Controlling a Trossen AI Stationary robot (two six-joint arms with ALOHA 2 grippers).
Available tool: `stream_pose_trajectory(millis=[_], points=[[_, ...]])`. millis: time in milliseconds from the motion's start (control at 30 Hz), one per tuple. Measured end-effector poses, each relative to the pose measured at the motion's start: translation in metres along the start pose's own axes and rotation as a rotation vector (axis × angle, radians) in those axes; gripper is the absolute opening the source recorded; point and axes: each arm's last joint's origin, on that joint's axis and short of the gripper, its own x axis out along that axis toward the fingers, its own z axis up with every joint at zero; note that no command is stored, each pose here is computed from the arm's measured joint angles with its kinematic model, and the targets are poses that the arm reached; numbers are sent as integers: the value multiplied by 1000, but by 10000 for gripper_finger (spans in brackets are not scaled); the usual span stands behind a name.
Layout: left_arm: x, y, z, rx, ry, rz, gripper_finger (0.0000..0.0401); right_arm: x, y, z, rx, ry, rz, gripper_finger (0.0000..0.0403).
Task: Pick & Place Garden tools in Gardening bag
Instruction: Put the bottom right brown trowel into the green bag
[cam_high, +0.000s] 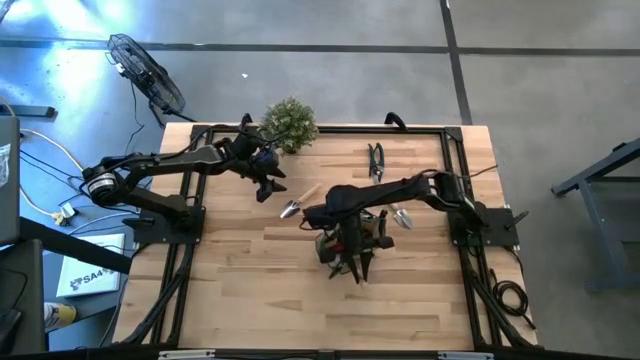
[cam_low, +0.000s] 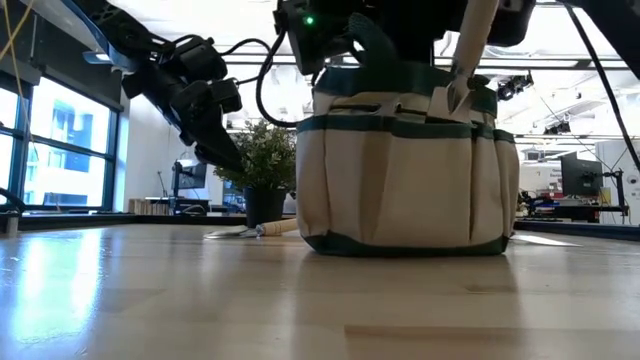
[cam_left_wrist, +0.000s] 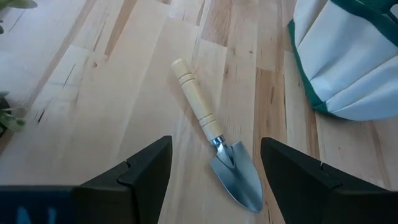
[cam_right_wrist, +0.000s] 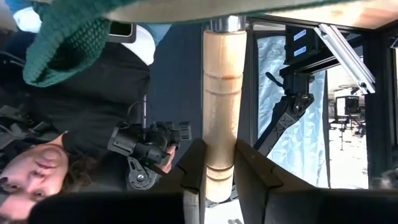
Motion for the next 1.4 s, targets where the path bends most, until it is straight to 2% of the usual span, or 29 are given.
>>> stream_pose_trajectory(millis=[467,767,967,1133,1400], points=[[0,0,0,0,1,0,239,-18,-2,8,19,-12,40,58],[0,0,0,11,1,0,239,-31,-5,16,36,-113,35,61],[0,0,0,11,1,0,239,-36,-5,19,1,-140,44,62],[0,0,0,12,0,0,239,-44,-2,26,-43,-232,63,70],[0,0,0,13,0,0,239,-46,8,30,-144,-292,105,71]])
